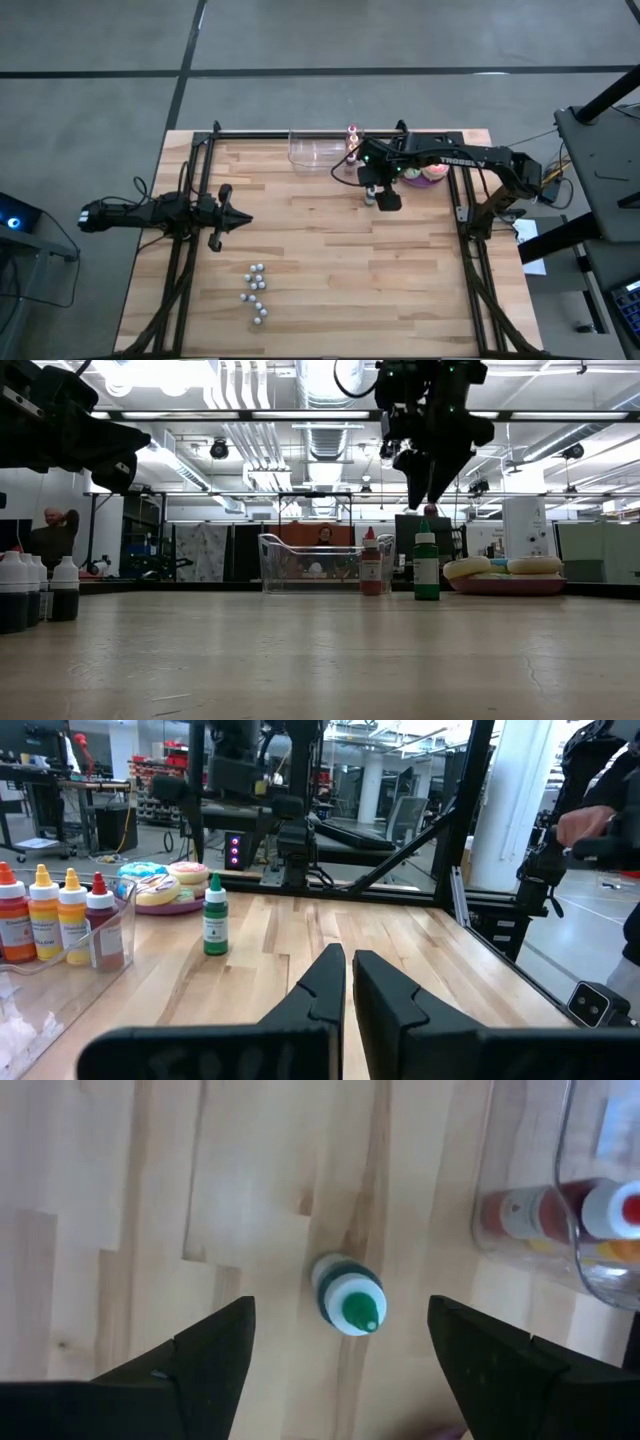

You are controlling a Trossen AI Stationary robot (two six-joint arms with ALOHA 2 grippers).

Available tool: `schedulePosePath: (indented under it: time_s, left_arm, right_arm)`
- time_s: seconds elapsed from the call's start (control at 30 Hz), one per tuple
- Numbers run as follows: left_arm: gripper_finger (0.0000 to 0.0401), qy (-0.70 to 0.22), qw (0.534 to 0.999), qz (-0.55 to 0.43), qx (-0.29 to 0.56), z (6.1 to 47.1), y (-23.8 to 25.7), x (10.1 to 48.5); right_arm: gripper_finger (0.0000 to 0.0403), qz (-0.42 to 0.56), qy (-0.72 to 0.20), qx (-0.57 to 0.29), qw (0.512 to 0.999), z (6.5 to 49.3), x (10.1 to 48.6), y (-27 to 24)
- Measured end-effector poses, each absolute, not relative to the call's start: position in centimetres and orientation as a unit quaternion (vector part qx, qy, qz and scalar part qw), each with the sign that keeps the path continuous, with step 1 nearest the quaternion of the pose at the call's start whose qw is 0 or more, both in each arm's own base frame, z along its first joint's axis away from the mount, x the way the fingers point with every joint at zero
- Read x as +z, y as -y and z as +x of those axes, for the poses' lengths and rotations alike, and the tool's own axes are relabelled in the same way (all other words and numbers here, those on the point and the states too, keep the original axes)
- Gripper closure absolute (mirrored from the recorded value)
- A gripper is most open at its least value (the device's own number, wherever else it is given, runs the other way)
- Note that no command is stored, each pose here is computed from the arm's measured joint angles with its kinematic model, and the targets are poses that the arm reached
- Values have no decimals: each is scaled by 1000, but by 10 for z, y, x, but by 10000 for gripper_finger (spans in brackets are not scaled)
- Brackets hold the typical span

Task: Pick & Place food coloring
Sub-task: Put the large green food coloring bottle into the transparent bin

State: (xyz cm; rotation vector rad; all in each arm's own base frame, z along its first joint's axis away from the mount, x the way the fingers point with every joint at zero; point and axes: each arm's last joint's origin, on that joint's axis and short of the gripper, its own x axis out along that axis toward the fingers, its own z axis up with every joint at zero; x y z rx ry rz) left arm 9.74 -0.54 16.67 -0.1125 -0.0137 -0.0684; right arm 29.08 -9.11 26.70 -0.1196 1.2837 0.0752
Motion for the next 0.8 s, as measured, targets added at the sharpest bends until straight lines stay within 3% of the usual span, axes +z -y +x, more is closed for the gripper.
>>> schedulePosePath:
  time_s: [0.8]
  left_arm:
    - [401, 7, 998, -56, -34, 97, 5, 167]
  right_arm:
    - [129, -45, -604, 24, 795, 284, 229, 101]
